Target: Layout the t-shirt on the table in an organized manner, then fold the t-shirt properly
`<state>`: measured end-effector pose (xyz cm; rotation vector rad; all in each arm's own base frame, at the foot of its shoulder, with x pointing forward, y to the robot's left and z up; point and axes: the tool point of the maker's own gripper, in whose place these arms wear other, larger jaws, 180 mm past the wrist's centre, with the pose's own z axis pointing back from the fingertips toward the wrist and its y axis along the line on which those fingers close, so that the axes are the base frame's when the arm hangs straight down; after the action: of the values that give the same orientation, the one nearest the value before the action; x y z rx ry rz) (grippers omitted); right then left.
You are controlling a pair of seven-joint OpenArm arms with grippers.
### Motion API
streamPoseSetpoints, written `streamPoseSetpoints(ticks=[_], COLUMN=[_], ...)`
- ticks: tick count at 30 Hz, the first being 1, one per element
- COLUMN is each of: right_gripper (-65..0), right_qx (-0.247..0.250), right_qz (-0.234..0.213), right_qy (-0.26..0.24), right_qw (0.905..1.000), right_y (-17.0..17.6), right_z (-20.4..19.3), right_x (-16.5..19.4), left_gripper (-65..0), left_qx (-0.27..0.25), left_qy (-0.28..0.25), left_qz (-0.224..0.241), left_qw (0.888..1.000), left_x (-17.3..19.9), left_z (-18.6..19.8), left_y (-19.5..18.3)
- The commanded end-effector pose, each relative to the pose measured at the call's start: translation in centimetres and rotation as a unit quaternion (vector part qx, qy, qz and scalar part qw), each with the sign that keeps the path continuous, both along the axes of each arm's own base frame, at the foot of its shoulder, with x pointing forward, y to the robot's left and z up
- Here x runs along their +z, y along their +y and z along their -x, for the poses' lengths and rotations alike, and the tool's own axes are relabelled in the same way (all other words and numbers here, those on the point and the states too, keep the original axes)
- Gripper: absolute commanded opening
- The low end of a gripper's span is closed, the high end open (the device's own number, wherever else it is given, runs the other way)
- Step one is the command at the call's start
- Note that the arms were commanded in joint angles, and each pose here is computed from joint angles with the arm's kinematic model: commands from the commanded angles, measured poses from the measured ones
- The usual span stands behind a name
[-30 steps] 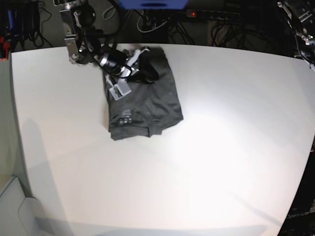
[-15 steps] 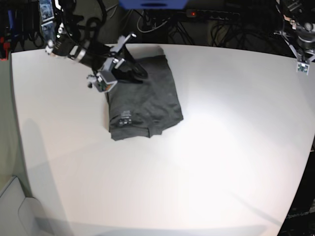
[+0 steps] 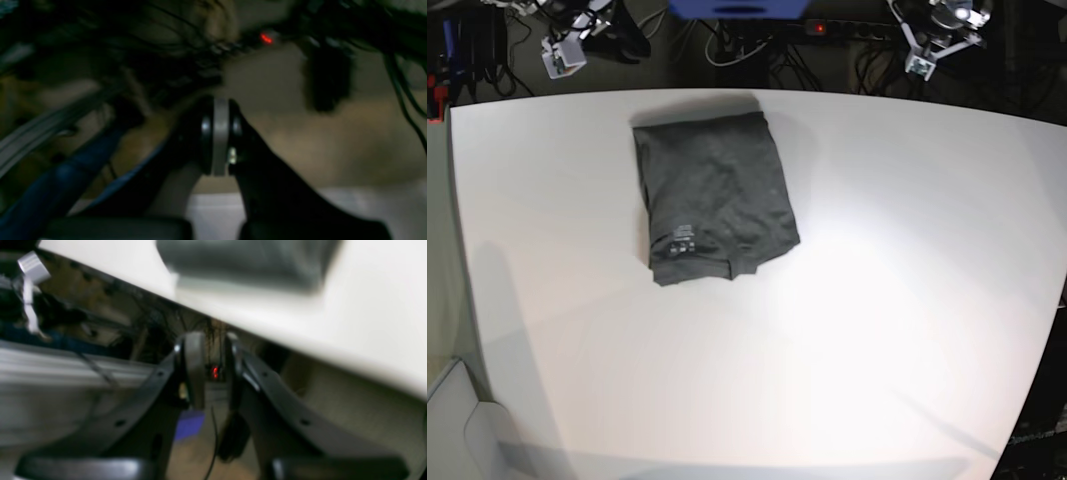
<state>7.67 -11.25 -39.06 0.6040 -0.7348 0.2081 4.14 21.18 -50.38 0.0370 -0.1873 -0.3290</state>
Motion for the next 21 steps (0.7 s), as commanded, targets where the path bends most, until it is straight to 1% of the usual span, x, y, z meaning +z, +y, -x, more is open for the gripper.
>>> streamPoseSetpoints(ticks=[1, 3, 5, 6, 9, 11, 13, 18, 21], right_gripper=[-56.0, -57.3, -60.2, -61.4, -63.5, -64.5, -65.0, -65.0, -65.0], right_qx=[-0.016, -0.051, -0.102, -0.122, -0.176, -0.214, -0.244, -0.318, -0.348], right_qz=[-0.010, -0.011, -0.021, -0.023, -0.020, -0.022, -0.016, -0.020, -0.023], right_qy=[0.011, 0.047, 0.063, 0.076, 0.117, 0.143, 0.165, 0.180, 0.175], right_qw=[0.9998, 0.9976, 0.9926, 0.9893, 0.9771, 0.9659, 0.9554, 0.9305, 0.9209], right_y=[-0.6, -2.0, -3.1, -3.7, -5.6, -6.1, -6.7, -5.6, -4.5], right_z=[0.8, 2.5, 3.0, 3.7, 5.4, 6.2, 6.9, 8.5, 8.3], right_x=[-0.7, -3.4, -6.1, -7.4, -11.4, -14.1, -16.7, -20.5, -21.6], left_gripper=[-64.9, -64.9, -64.9, -64.9, -64.9, -64.9, -64.9, -64.9, -64.9], left_qx=[0.002, 0.003, 0.036, 0.043, 0.048, 0.054, 0.065, 0.089, 0.096], left_qy=[0.013, 0.010, -0.010, -0.012, -0.004, 0.008, 0.012, 0.030, 0.036], left_qz=[0.020, 0.058, 0.052, 0.048, 0.037, 0.040, 0.045, 0.045, 0.038], left_qw=[1.000, 0.998, 0.998, 0.998, 0.998, 0.998, 0.997, 0.995, 0.994], left_x=[-1.1, -2.9, -4.9, -5.8, -9.0, -10.7, -12.0, -13.8, -14.4], left_z=[1.4, 2.0, 2.3, 2.9, 4.0, 4.6, 4.1, 2.4, 1.4], left_y=[-0.8, -2.5, -2.0, -1.8, -1.5, -1.9, -2.3, -2.9, -3.0])
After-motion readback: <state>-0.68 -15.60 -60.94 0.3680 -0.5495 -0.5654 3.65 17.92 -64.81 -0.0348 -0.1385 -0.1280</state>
